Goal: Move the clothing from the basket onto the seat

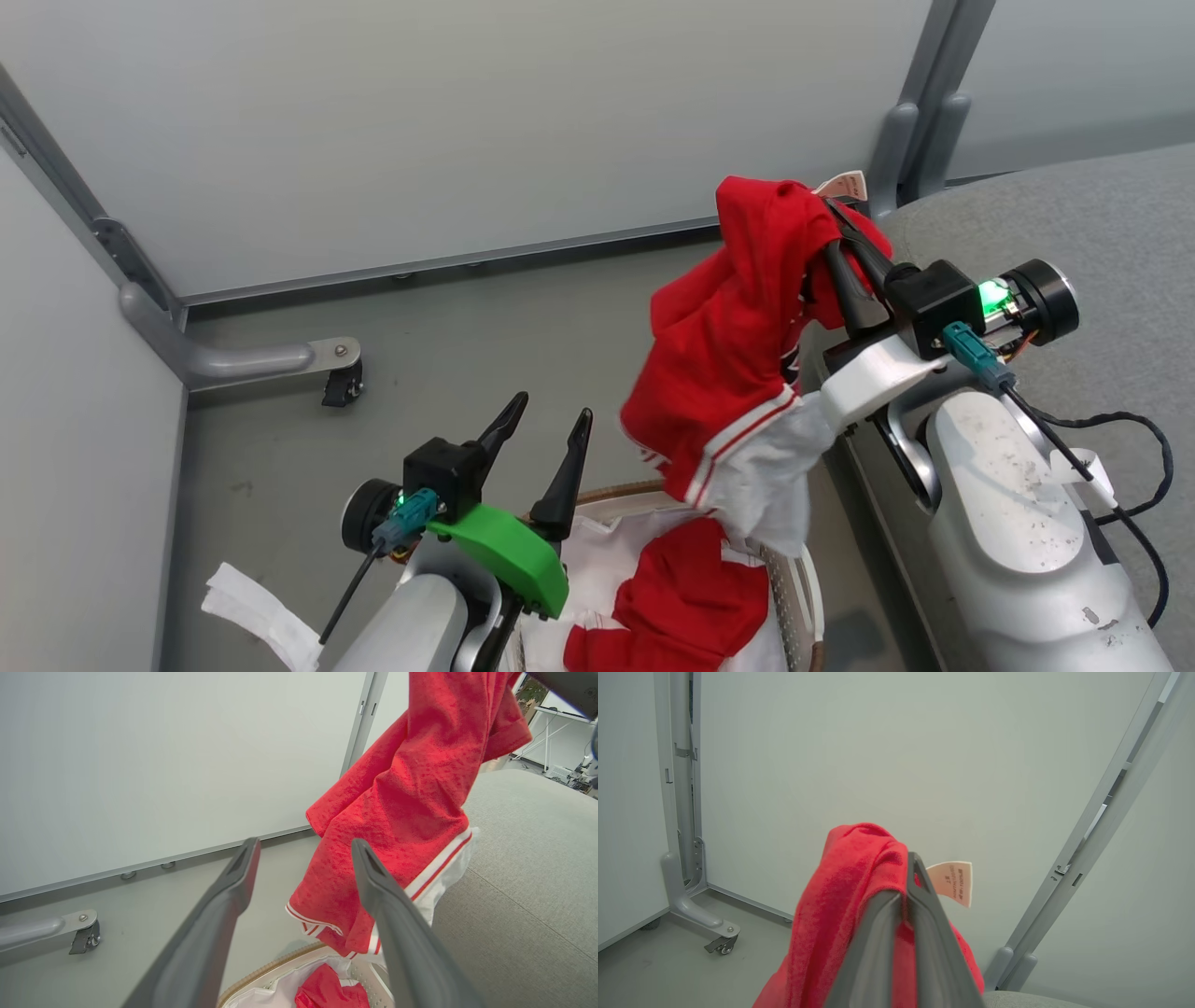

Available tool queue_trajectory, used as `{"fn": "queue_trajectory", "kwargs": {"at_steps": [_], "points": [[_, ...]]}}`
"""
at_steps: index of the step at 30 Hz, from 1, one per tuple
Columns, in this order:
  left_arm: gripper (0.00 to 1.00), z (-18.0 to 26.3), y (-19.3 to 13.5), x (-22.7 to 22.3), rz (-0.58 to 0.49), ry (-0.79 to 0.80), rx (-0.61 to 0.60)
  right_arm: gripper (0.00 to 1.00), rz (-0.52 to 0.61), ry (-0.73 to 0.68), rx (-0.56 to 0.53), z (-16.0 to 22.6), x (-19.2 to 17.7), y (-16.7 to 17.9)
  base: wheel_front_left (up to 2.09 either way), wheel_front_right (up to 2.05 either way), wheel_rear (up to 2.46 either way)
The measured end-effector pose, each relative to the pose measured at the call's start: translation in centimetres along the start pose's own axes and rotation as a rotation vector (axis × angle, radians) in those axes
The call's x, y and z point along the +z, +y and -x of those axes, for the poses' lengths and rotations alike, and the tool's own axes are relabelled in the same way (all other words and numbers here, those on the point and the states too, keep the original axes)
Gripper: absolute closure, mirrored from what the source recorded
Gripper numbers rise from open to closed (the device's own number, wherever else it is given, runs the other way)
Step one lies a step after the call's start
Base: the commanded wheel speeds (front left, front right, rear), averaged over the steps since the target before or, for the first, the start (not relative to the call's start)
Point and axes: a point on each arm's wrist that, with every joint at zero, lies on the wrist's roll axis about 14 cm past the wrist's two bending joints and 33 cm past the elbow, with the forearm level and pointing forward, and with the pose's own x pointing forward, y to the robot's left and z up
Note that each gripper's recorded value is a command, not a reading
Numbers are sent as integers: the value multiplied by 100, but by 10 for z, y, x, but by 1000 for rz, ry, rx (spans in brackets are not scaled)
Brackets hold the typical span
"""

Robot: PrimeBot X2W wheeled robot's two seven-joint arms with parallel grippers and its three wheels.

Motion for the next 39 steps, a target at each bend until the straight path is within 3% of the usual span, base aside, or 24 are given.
{"fn": "queue_trajectory", "kwargs": {"at_steps": [13,28,39], "points": [[0,-27,-40,-7,12,13,-133,100,114,-4,-119,22,13,-54,0,0,0],[0,-54,-117,-32,29,73,-379,100,233,56,-386,95,24,-152,0,0,0],[0,-61,-129,-57,47,128,-443,100,248,94,-445,96,12,-180,0,0,0]]}}
